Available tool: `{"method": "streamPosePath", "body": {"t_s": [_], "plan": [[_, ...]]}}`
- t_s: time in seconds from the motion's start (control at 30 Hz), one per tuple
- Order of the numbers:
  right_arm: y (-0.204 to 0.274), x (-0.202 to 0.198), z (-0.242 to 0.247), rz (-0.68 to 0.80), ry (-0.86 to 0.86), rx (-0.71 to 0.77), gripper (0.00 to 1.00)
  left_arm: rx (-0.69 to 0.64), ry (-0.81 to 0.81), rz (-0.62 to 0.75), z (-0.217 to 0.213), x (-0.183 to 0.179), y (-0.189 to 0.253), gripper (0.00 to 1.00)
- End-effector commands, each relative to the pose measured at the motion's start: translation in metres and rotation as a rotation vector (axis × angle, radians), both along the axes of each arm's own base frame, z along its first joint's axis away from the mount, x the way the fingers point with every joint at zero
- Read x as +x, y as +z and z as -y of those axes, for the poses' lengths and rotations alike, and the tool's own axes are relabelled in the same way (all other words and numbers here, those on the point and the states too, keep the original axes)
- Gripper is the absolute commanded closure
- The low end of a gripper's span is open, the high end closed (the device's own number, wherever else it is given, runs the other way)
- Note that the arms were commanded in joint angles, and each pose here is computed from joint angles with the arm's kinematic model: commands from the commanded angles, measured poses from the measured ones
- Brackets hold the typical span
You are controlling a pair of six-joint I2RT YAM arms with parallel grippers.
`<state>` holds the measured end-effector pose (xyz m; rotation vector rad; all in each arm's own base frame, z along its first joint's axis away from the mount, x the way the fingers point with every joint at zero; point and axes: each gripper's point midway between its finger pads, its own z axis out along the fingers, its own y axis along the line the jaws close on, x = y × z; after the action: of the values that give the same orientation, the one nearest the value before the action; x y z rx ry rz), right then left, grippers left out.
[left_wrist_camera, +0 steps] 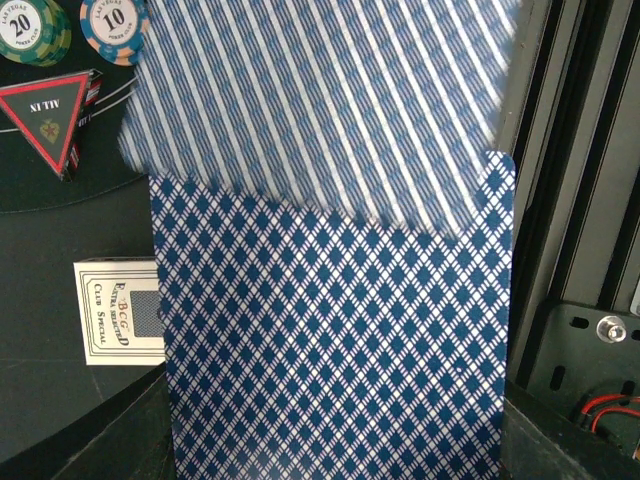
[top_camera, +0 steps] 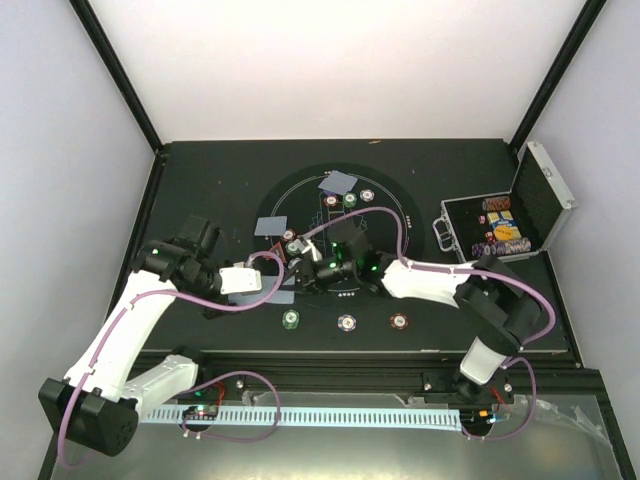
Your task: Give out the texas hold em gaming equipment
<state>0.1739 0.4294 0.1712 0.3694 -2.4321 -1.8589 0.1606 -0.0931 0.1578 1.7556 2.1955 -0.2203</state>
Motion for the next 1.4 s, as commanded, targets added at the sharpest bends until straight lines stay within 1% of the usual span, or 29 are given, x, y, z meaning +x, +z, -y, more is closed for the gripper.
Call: {"method": "streamPosePath", "body": {"t_s": [0.0,0.07,0.23,0.33,0.47,0.6,0.77,0.93,1.03,1.23,1.37], "plan": [[-0.006,0.015,0.028,-0.008,-0.041,-0.032,0.96,-0.005,0.012,0.033,0.0,0.002,0.007,0.98],[-0.013,0.026,0.044,-0.01,-0.064,-0.052,0.96,-0.004,0.013,0.035,-0.001,0.003,0.008,0.99],[-0.049,0.065,0.093,-0.011,-0.125,-0.166,0.97,-0.002,0.012,0.039,-0.001,0.001,0.01,0.99],[-0.076,0.087,0.122,-0.021,-0.149,-0.268,0.97,0.004,0.012,0.049,-0.003,0.001,0.011,0.98],[-0.105,0.108,0.152,-0.021,-0.153,-0.395,0.97,0.008,0.012,0.058,-0.004,0.001,0.012,0.98],[-0.123,0.12,0.168,-0.019,-0.148,-0.487,0.95,0.015,0.011,0.064,-0.005,0.001,0.012,0.98],[-0.133,0.13,0.174,-0.016,-0.151,-0.536,0.94,0.013,0.009,0.067,-0.005,0.002,0.014,0.99],[-0.136,0.135,0.177,-0.003,-0.164,-0.567,0.85,0.014,0.008,0.064,-0.005,0.002,0.013,0.98],[-0.132,0.139,0.185,0.037,-0.191,-0.618,0.72,0.01,0.007,0.067,-0.004,0.002,0.014,0.99],[-0.108,0.148,0.205,0.14,-0.274,-0.709,0.6,0.002,0.0,0.064,-0.003,0.001,0.015,0.99],[-0.083,0.152,0.206,0.199,-0.319,-0.687,0.53,-0.021,-0.007,0.062,0.001,0.0,0.016,0.99]]}}
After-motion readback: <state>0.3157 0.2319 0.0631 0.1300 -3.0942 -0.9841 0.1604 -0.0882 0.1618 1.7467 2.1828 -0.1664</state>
